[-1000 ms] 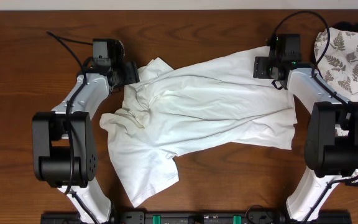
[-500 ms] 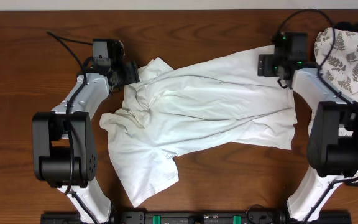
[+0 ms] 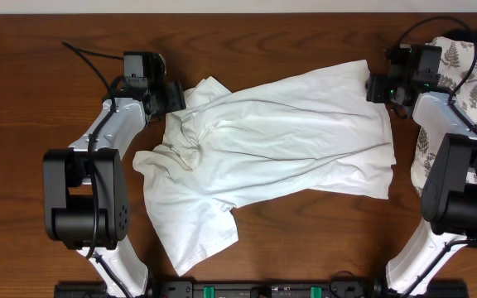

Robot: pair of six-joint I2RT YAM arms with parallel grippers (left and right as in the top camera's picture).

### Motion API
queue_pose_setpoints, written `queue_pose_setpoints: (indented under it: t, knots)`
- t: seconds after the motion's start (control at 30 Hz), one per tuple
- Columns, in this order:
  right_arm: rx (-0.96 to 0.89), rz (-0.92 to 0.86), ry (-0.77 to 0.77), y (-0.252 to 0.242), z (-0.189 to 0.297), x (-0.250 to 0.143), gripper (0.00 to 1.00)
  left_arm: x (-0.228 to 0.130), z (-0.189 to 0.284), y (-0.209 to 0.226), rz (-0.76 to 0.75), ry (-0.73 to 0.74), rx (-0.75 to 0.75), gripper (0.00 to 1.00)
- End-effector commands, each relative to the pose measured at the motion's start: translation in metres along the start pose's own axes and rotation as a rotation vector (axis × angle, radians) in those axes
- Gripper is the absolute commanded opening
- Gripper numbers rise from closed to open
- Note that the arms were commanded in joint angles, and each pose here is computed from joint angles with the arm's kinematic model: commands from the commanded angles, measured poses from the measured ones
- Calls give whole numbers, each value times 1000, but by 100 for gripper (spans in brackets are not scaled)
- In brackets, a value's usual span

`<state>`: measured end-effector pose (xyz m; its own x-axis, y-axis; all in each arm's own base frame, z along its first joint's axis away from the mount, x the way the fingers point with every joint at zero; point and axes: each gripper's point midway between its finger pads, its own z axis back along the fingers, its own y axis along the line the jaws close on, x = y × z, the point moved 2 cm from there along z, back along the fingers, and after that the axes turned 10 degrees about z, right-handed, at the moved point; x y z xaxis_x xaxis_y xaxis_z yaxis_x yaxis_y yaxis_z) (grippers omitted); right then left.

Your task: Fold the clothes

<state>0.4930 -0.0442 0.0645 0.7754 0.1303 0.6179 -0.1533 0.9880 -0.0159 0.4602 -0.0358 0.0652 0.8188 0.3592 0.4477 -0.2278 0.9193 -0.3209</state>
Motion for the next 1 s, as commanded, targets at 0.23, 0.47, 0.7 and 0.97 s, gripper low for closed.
queue_pose_setpoints:
  t: [0.23,0.47,0.7,0.97]
  knots:
    - [88,75,54,42,-3,-4,5,2,-1,0,-4,4,1,74]
    - [34,108,22,48,-9,5,1,2,-1,0,-4,4,1,75]
    - [7,137,-3,44,-37,2,1,3,-1,-1,-5,-1,1,75]
    - [23,130,73,47,-52,-23,1,4,-1,0,-6,-9,4,74]
